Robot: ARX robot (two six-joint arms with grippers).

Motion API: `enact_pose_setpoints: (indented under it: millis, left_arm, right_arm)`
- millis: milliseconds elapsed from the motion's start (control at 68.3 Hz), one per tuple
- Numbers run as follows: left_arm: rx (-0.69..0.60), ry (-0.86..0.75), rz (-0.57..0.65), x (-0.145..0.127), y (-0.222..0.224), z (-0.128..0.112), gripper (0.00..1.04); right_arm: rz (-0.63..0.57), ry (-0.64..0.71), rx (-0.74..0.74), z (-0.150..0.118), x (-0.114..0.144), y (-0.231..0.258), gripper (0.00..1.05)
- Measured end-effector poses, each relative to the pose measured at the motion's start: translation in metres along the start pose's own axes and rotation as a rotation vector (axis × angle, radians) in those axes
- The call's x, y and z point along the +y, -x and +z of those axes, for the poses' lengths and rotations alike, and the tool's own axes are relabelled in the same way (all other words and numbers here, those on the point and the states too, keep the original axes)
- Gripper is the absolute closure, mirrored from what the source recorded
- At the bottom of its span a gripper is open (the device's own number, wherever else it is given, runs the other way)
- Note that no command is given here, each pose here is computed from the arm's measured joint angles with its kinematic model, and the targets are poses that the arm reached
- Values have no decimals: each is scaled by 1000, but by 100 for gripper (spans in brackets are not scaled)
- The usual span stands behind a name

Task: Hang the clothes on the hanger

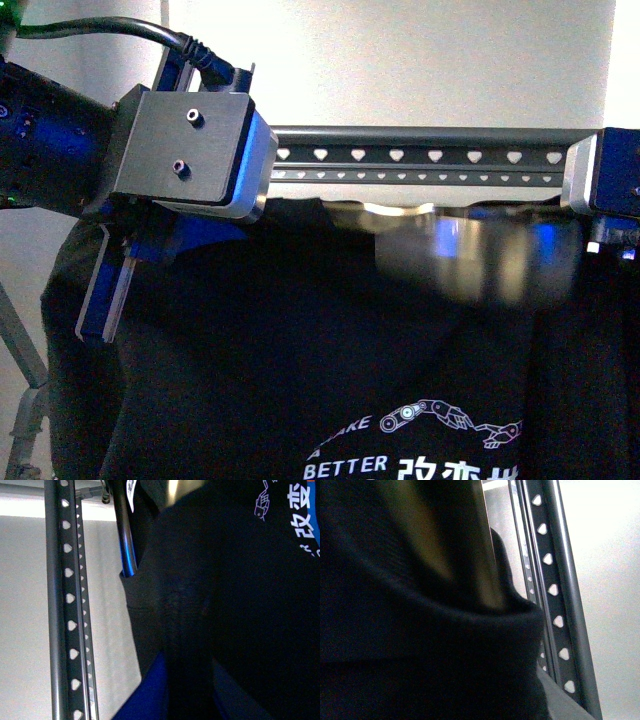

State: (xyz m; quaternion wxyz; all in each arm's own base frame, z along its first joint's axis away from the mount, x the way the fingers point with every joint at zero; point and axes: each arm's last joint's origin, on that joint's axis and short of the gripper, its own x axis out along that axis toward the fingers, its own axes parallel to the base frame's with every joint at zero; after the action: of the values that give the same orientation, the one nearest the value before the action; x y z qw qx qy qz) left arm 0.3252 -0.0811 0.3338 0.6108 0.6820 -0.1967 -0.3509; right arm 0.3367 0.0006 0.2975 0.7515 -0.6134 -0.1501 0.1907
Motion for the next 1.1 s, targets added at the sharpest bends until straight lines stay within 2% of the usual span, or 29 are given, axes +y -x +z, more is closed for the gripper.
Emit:
enact_pose_setpoints:
  millis: [59,278,454,527,586,673,703,732,776,805,864,952,1098]
  left_arm:
    - [0,-5,7,3,0,0,75]
    - [0,-10,13,4,1,0,47]
    - [-1,-11,13,4,1,0,22]
    - [-1,-11,13,4,1,0,6]
    - [8,-7,18,4,1,0,6]
    - [165,253,221,3,0,-6,6]
    - [206,417,355,6,2,-9,6]
    - [214,653,507,13,6,-14,7]
    - [212,910,695,22,16,-21,7]
    - [217,980,762,25,20,-25,7]
    - [217,1235,943,32,31,-36,7]
    - [249,1467,1117,35,43,-51,7]
    - [286,1648,1222,27,53,-69,7]
  right_arm:
    - [3,-15,5,-2,0,1,100]
    - [50,-132,35,-7,4,5,100]
    - [122,-288,94,-10,8,11,102]
    - [187,-399,136,-11,14,16,102]
    - [214,-456,157,-12,16,19,102]
    - [239,-549,188,-14,18,23,102]
    - [239,-594,202,-14,17,25,102]
    - [237,-639,211,-14,15,28,102]
    - [233,-698,230,-14,13,32,102]
    - [230,-722,240,-15,13,33,102]
    - [221,-790,269,-17,12,37,102]
    - [211,-873,300,-19,11,40,102]
    - [196,-1016,375,-25,5,42,102]
